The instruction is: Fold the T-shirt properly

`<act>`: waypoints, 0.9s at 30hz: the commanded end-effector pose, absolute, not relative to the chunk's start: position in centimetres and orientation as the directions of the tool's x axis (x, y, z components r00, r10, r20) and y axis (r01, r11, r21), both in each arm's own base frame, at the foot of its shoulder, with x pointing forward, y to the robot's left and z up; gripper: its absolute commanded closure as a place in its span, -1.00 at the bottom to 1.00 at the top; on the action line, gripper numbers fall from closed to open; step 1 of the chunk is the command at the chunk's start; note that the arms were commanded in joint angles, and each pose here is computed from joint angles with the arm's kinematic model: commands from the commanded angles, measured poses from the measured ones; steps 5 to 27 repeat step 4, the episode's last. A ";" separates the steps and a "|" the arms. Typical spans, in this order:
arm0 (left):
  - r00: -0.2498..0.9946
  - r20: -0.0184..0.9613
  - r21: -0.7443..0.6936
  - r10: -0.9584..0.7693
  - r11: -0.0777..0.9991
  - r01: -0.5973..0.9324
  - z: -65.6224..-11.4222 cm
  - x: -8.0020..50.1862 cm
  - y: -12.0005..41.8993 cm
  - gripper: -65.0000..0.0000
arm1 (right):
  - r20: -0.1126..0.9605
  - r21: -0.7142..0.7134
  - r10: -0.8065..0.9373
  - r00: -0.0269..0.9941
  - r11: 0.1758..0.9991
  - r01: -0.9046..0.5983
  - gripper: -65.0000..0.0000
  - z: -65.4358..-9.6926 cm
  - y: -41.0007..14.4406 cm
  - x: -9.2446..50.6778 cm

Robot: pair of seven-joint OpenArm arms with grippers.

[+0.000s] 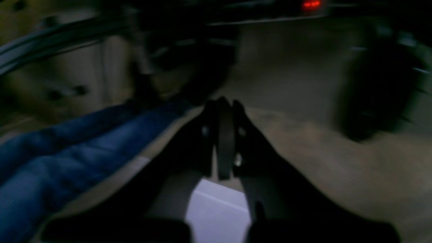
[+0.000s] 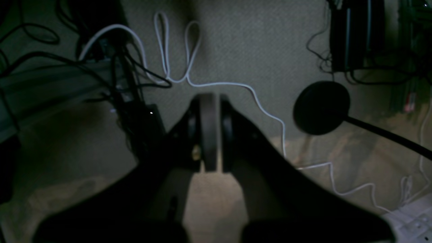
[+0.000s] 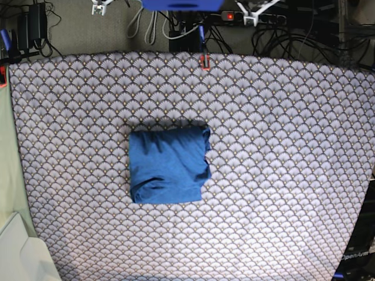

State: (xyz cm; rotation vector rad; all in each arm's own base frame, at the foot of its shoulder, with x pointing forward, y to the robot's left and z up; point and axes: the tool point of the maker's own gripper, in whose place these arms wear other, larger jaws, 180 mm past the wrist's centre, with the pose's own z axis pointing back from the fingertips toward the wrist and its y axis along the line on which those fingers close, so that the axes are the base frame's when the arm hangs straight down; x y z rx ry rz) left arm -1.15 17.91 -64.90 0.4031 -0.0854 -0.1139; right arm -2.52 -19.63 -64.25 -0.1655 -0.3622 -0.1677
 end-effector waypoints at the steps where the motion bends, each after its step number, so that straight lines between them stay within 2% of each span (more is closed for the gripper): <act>1: 0.990 0.060 0.417 -0.128 0.904 0.092 -64.8 -0.9 18.8 0.98 | 0.373 -0.148 -0.123 0.920 0.971 0.189 0.98 -64.1 -20.2 -2.7; 27: 0.989 0.064 0.398 -0.132 0.912 0.096 -64.9 -0.7 19.3 0.98 | 0.374 -0.135 -0.130 0.918 0.972 0.192 0.97 -64.2 -19.3 -2.5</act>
